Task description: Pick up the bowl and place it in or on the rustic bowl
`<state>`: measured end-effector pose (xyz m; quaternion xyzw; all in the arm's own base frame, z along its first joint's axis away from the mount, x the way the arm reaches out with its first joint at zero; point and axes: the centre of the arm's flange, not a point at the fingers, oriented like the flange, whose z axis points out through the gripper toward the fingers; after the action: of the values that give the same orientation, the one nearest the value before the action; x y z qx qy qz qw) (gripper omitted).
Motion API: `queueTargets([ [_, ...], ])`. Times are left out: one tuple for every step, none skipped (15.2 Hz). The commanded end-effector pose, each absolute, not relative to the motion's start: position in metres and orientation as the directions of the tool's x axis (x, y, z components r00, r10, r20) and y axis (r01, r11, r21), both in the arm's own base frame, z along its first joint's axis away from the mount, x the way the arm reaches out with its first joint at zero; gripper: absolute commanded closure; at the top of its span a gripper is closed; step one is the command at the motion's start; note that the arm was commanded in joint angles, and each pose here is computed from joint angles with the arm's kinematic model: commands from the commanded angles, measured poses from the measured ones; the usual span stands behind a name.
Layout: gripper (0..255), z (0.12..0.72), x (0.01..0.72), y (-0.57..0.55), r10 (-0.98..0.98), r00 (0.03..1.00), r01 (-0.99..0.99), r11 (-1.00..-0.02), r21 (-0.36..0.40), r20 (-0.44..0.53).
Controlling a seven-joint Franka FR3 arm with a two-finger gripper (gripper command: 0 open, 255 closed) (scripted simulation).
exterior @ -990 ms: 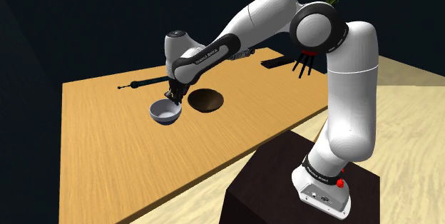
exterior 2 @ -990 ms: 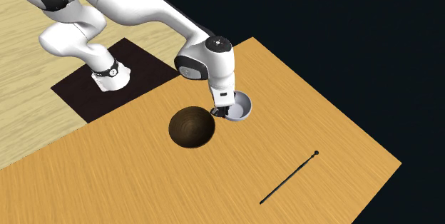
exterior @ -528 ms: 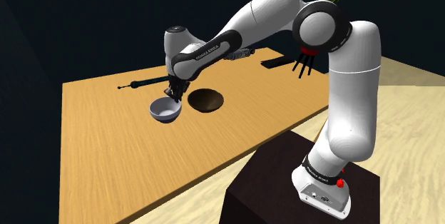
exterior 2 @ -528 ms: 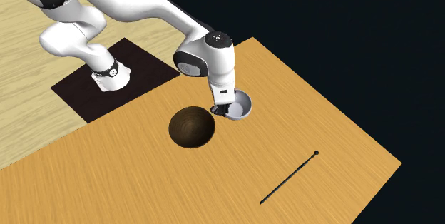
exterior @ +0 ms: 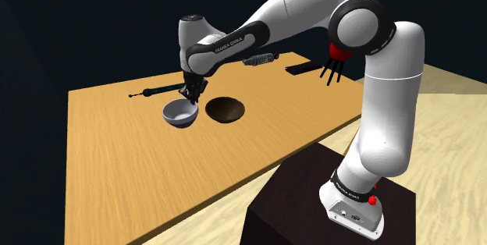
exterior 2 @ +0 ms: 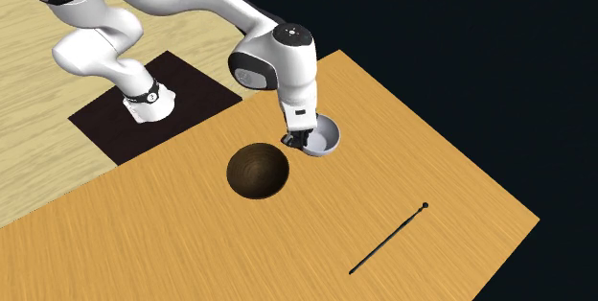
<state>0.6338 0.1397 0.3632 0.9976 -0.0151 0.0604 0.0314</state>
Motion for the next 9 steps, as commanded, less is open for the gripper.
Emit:
queueTargets([
  [255, 0.374, 0.634, 0.140, -0.026, 0.992, -0.034, -0.998, 0.061, 0.122],
  [255, 0.379, 0.634, 0.140, -0.026, 0.992, -0.034, -0.998, 0.061, 0.122],
  [255, 0.385, 0.634, 0.140, -0.026, 0.992, -0.034, -0.998, 0.061, 0.122],
  [255, 0.390, 0.634, 0.140, -0.026, 0.992, -0.034, -0.998, 0.061, 0.122],
  [255, 0.395, 0.634, 0.140, -0.026, 0.992, -0.034, -0.998, 0.061, 0.122],
  [255, 0.401, 0.634, 0.140, -0.026, 0.992, -0.034, -0.998, 0.061, 0.122],
  [255, 0.406, 0.634, 0.140, -0.026, 0.992, -0.034, -0.998, 0.061, 0.122],
  [255, 0.411, 0.634, 0.140, -0.026, 0.992, -0.034, -0.998, 0.061, 0.122],
  [255, 0.416, 0.634, 0.140, -0.026, 0.992, -0.034, -0.998, 0.061, 0.122],
])
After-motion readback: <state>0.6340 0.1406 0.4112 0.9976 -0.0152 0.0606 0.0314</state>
